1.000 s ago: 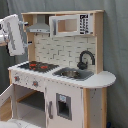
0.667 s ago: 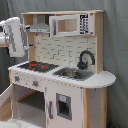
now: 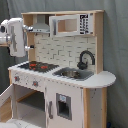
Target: Play with the kitchen
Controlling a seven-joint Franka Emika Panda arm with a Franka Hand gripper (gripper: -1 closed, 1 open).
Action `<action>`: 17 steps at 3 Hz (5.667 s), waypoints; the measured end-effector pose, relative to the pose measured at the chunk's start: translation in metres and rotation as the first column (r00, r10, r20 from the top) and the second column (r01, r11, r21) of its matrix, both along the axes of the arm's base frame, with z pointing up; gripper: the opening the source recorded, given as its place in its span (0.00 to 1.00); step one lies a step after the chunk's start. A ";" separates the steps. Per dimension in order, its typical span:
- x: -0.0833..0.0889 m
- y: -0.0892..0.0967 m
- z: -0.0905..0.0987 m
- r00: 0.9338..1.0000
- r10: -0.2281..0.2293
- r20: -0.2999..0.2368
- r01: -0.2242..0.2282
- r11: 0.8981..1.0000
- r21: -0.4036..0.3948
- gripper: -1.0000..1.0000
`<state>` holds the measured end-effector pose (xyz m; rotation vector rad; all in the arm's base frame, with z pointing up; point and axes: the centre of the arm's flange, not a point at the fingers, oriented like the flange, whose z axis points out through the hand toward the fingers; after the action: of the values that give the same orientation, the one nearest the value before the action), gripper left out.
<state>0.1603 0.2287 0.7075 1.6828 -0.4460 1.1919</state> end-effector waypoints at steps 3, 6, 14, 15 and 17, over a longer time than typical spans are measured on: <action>0.001 -0.039 0.032 0.992 -0.064 -0.106 0.062 0.998 -0.028 0.00; 0.054 -0.060 0.064 0.962 -0.063 -0.266 0.016 0.985 -0.174 0.00; 0.243 0.023 0.036 0.810 0.238 -0.536 -0.440 0.851 -0.286 0.00; 0.259 0.039 0.034 0.795 0.264 -0.546 -0.475 0.831 -0.290 0.00; 0.297 0.050 0.038 0.767 0.284 -0.576 -0.517 0.805 -0.292 0.00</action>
<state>0.4575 0.2782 0.7456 1.6426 0.5284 0.9874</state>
